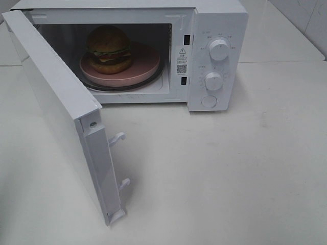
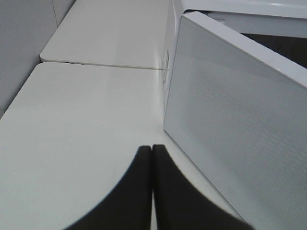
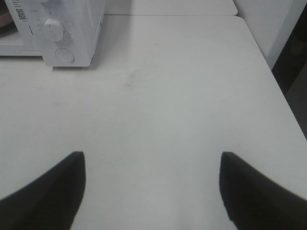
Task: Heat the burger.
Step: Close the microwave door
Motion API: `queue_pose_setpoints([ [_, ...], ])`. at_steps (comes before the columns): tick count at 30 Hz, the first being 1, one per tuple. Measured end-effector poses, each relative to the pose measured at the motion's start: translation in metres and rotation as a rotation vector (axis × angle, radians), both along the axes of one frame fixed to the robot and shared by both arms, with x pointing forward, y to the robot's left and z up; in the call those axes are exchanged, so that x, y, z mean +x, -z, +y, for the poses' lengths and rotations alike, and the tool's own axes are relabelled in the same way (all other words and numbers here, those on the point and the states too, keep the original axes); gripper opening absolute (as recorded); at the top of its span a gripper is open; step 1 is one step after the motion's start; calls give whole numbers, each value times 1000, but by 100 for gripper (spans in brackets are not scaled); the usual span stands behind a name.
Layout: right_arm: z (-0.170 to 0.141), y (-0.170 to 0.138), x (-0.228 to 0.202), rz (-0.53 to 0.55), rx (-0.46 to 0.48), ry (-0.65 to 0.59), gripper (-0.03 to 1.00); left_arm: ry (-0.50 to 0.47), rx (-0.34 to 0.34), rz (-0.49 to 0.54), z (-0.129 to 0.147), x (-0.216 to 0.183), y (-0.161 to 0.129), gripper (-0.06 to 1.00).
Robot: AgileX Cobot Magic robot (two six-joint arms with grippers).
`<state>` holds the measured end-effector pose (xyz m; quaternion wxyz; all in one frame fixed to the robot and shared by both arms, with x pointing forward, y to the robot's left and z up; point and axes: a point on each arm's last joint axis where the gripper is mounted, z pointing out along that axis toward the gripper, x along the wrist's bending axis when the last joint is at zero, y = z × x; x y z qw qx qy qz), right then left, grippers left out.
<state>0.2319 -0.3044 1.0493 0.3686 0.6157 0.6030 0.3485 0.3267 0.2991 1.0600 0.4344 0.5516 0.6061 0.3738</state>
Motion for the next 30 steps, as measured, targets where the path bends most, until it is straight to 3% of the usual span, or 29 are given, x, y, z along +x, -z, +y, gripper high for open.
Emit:
queue_pose_setpoints([
  [4,0,0,0,0,0,0,75,-13,15,-28,2,12,6,0],
  [9,0,0,0,0,0,0,75,-43,83,-114,8,35,20,0],
  [19,0,0,0,0,0,0,75,-80,107,-127,13,59,43,0],
  [25,0,0,0,0,0,0,75,-66,147,-152,13,79,51,0],
  [30,0,0,0,0,0,0,75,-9,138,-130,9,93,63,0],
])
